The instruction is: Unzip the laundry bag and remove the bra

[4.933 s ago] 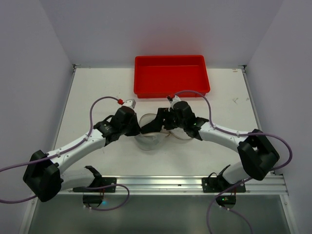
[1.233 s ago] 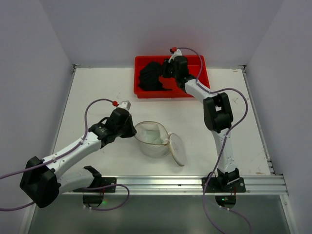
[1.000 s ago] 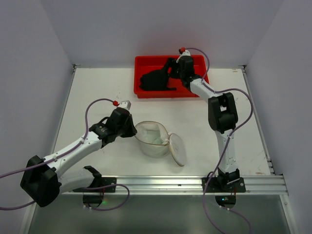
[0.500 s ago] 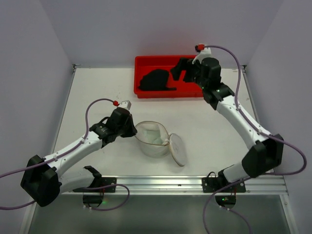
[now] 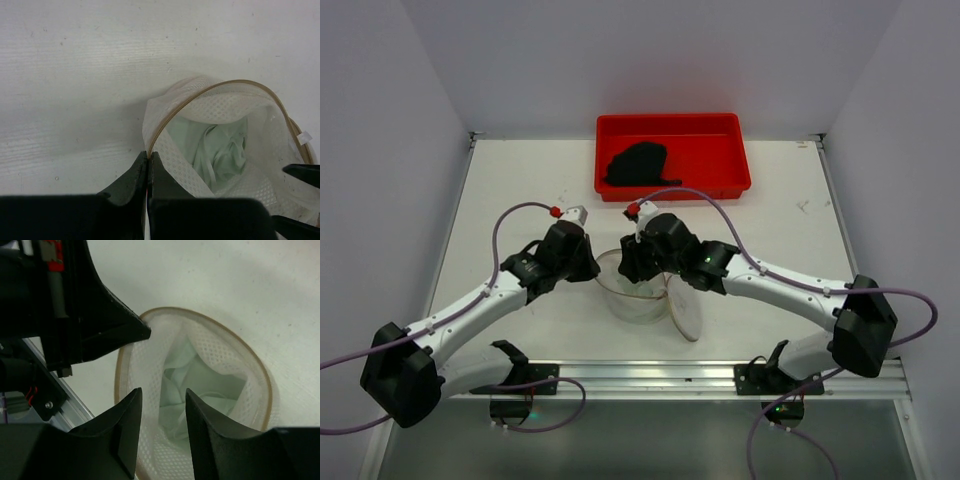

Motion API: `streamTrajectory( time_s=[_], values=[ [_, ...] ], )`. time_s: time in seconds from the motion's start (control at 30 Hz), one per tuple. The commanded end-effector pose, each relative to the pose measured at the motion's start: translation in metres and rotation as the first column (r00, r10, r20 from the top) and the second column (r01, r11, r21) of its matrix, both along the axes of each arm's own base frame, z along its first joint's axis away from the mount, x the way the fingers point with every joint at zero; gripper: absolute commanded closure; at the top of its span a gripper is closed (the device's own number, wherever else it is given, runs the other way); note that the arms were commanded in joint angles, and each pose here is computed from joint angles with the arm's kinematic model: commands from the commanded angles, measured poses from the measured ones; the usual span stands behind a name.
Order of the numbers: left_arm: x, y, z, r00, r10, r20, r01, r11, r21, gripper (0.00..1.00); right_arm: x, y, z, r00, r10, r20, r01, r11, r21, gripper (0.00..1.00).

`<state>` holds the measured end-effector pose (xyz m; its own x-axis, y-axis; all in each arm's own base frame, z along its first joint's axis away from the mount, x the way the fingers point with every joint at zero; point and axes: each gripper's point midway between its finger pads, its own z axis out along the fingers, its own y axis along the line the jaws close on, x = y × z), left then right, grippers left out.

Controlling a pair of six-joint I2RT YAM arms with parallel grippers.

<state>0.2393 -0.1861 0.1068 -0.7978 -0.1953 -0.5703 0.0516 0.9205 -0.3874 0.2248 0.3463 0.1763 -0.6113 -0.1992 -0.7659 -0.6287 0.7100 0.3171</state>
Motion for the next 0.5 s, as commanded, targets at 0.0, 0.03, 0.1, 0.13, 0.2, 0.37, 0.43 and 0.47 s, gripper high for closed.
streamTrajectory(
  time_s=[0.0, 0.03, 0.1, 0.13, 0.2, 0.37, 0.43, 0.47],
  values=[
    [0.005, 0.003, 0.018, 0.999, 0.008, 0.051, -0.007, 1.0, -0.01, 1.0, -0.003, 0.001, -0.015, 0.997, -0.061, -0.047, 0.06, 0.998, -0.018, 0.58],
    [0.004, 0.004, 0.018, 0.999, 0.009, 0.051, -0.009, 1.0, -0.01, 1.0, -0.006, 0.003, -0.025, 0.996, -0.061, -0.07, 0.058, 0.998, -0.034, 0.58],
    [0.002, 0.005, 0.02, 0.998, 0.007, 0.054, -0.006, 1.0, -0.014, 1.0, -0.012, 0.004, -0.038, 0.992, -0.06, -0.11, 0.055, 0.997, -0.049, 0.58],
    [0.001, 0.006, 0.02, 0.999, 0.009, 0.05, -0.009, 1.0, -0.009, 1.0, -0.013, 0.001, -0.05, 0.988, -0.075, -0.134, 0.064, 0.994, -0.083, 0.57],
    [0.0, 0.006, 0.022, 0.999, 0.003, 0.05, -0.002, 1.0, -0.014, 1.0, -0.014, -0.005, -0.064, 0.981, -0.107, -0.162, 0.085, 0.987, -0.133, 0.56],
    [-0.005, 0.003, 0.024, 0.999, -0.019, 0.045, 0.02, 0.999, -0.03, 1.0, -0.019, -0.013, -0.096, 0.967, -0.135, -0.215, 0.083, 0.968, -0.236, 0.5],
    [-0.005, 0.005, 0.023, 0.999, -0.007, 0.045, 0.008, 1.0, -0.027, 1.0, -0.021, -0.014, -0.102, 0.962, -0.138, -0.234, 0.078, 0.965, -0.249, 0.47],
    [-0.005, 0.006, 0.022, 0.999, -0.002, 0.048, 0.003, 1.0, -0.025, 1.0, -0.023, -0.013, -0.105, 0.961, -0.134, -0.242, 0.071, 0.965, -0.251, 0.42]
  ],
)
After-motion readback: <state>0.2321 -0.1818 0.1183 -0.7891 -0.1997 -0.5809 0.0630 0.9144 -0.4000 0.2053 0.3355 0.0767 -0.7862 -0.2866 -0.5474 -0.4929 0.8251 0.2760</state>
